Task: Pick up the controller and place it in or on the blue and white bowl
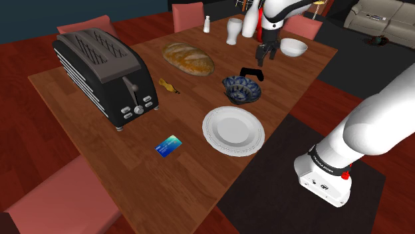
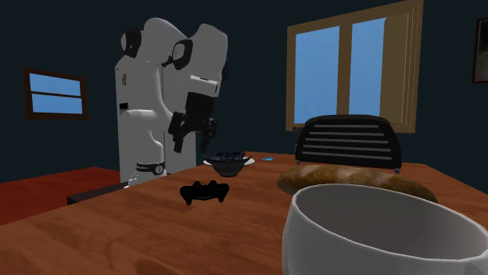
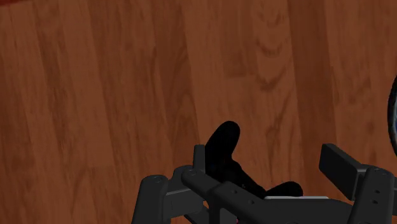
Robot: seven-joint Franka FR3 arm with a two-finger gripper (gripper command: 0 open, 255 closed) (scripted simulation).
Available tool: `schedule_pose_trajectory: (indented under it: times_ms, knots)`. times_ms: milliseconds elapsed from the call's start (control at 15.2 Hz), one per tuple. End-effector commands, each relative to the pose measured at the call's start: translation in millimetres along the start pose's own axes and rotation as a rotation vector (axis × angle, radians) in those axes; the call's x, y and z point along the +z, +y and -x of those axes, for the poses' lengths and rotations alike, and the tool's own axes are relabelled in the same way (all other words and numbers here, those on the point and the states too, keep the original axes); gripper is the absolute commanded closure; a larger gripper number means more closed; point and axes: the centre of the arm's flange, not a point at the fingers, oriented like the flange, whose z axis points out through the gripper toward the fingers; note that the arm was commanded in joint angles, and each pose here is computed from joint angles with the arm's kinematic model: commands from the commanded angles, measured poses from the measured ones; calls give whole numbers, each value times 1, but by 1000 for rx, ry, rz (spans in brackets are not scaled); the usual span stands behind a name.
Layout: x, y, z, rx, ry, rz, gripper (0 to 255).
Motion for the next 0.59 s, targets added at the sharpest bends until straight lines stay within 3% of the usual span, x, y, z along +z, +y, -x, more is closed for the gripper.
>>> schedule_pose_trajectory:
  times_ms: [0, 198, 528]
  knots:
    - [15, 8, -22, -10, -9, 11, 0]
    - [33, 23, -50, -22, -22, 24, 0]
    - [60, 23, -50, -22, -22, 24, 0]
